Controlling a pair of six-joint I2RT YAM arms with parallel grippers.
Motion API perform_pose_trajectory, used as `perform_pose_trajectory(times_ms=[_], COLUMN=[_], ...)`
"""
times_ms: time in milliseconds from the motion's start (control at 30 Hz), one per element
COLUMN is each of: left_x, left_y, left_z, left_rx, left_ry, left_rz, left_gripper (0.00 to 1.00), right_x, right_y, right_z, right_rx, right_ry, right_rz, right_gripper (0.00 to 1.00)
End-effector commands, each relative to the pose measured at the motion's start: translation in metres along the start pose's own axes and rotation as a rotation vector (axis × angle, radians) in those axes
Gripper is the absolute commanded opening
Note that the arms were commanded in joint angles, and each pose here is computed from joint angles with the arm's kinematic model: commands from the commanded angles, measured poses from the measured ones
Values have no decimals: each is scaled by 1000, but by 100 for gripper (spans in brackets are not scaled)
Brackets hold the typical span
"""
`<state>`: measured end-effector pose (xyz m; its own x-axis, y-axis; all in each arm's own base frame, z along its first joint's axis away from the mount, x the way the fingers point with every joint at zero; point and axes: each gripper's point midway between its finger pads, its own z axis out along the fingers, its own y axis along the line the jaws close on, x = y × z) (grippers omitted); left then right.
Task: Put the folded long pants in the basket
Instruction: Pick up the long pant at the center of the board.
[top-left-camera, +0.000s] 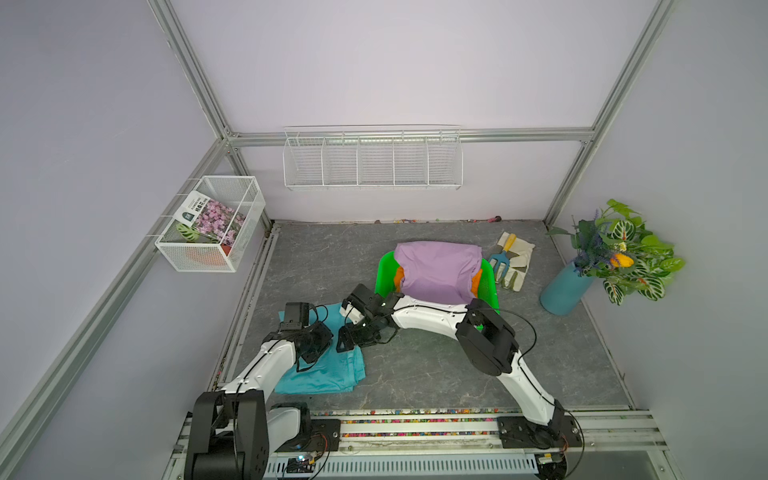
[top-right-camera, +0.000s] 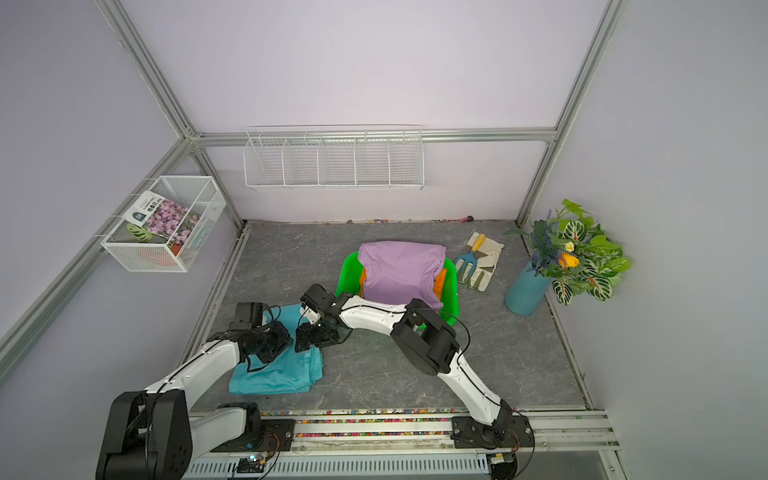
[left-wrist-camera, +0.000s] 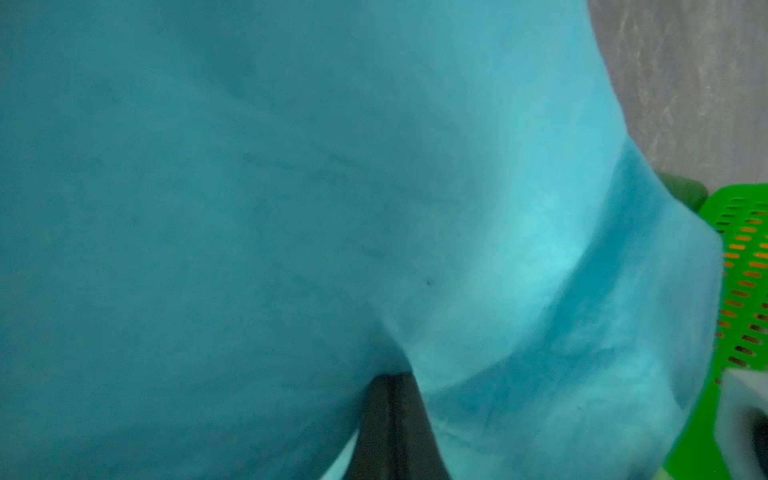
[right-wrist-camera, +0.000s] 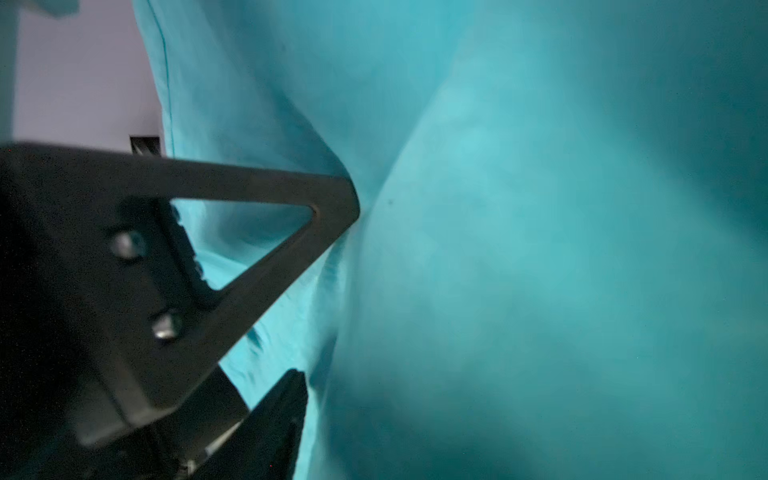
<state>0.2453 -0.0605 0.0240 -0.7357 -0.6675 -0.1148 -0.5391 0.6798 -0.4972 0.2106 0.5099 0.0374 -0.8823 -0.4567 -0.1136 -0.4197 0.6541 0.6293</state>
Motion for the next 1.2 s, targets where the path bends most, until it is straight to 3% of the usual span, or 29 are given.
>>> perform_pose_trajectory(times_ms=[0, 100, 133, 300, 433, 500, 567, 633, 900, 1167], left_x=[15, 15, 15, 9, -12, -23, -30, -36, -53, -77], left_y=[20, 19, 19, 8, -22, -40, -52, -62, -34, -10], left_z=[8, 7, 7, -3, -29, -43, -51, -56, -43, -22], left_rx=[-65, -61, -60, -28, 14, 61, 106, 160, 101, -28], left_ry=[59, 57, 58, 33, -36, -56, -56, -47, 10, 22], left_rz=[-13, -14, -13, 3, 94, 141, 153, 160, 142, 136], left_gripper=[0, 0, 0, 0, 4, 40, 69, 79, 84, 81], right_x=[9, 7, 6, -12, -23, -27, -30, -33, -30, -27], right_y=[-3, -3, -2, 1, -10, -22, -34, -42, -69, -73], right_z=[12, 9, 7, -12, -38, -52, -64, -72, -88, -71], right_rx=[-20, -18, -14, -3, 58, 108, 152, 164, 211, 168], right_ry=[47, 40, 32, -41, -92, -110, -127, -129, -95, -72], right_rz=[8, 3, 0, -1, 21, 29, 35, 45, 42, 52], right_gripper=[40, 6, 0, 0, 0, 0, 0, 0, 0, 0])
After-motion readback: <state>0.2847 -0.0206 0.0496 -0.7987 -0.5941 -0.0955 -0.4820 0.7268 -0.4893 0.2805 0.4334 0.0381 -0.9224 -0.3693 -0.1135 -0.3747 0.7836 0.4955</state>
